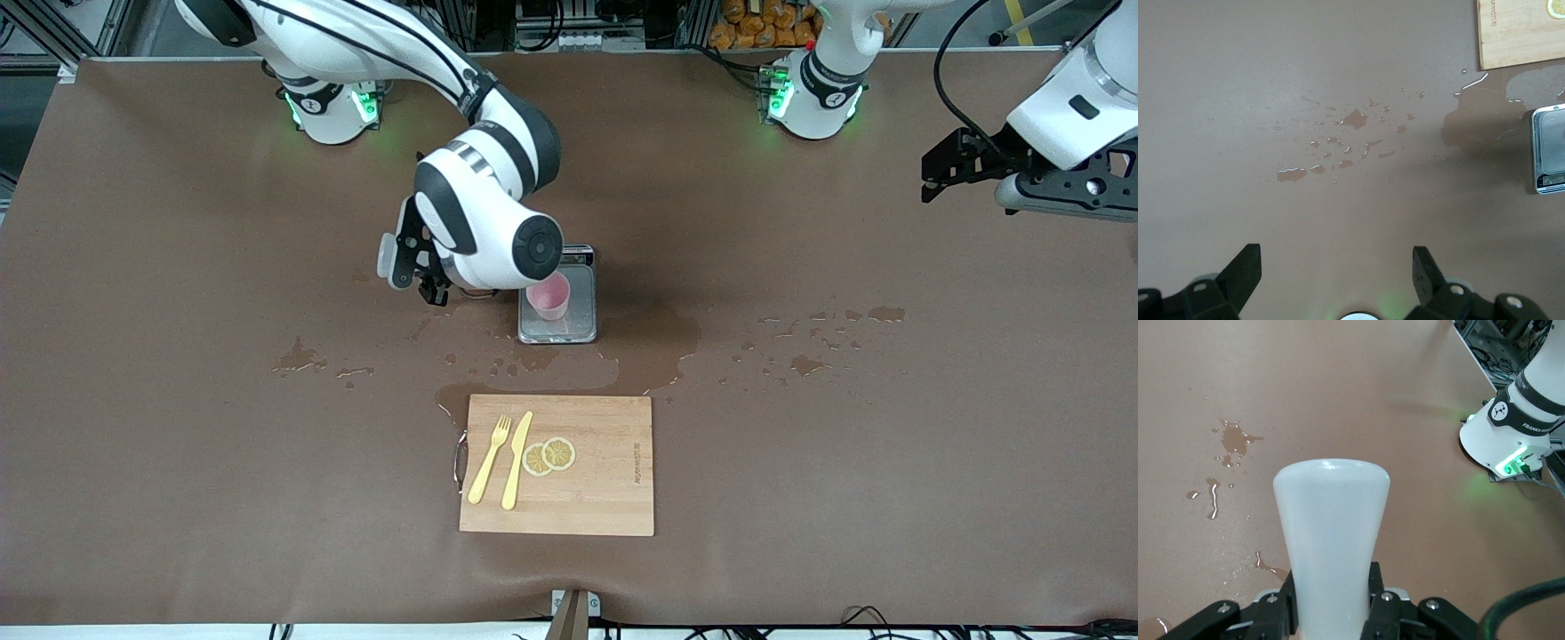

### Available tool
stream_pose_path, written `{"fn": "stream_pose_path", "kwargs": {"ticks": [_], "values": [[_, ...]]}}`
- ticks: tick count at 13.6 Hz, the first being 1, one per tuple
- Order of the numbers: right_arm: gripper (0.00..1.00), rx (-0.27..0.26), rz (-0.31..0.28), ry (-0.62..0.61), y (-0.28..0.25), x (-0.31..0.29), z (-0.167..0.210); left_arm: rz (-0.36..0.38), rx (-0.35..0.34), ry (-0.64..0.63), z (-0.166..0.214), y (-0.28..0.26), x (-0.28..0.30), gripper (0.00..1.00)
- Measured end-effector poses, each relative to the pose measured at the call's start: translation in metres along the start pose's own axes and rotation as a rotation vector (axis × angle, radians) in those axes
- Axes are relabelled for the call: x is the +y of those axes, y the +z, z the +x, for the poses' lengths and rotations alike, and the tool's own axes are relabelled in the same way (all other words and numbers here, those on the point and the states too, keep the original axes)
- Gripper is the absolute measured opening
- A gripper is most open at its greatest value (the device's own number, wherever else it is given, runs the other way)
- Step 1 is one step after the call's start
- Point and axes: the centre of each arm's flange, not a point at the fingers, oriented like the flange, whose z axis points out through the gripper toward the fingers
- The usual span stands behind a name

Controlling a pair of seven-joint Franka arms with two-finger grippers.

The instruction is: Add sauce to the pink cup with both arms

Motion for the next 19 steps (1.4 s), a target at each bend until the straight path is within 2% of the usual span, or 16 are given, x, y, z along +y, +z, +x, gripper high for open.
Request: {"fn": "stream_pose_path", "kwargs": {"ticks": [5, 7, 16, 17, 19], "values": [[0.4, 0.026, 0.017, 0.014, 0.0, -0.002, -0.018, 0.001, -0.002, -0.002, 0.001, 0.001, -0.001, 1.0], [0.37, 0.024, 0.017, 0.017, 0.0, -0.004, -0.019, 0.001, -0.003, -0.003, 0.001, 0.001, -0.002, 1.0], [0.37, 0.021, 0.014, 0.022, 0.001, -0.008, -0.017, 0.001, -0.003, -0.002, 0.001, 0.001, -0.001, 1.0], [0.37, 0.003, 0.003, 0.021, 0.0, -0.011, -0.014, 0.001, -0.003, -0.002, 0.001, 0.001, -0.001, 1.0], [0.37, -0.082, -0.032, 0.019, -0.001, -0.027, 0.0, 0.001, -0.004, -0.002, 0.001, 0.002, -0.001, 1.0]]}}
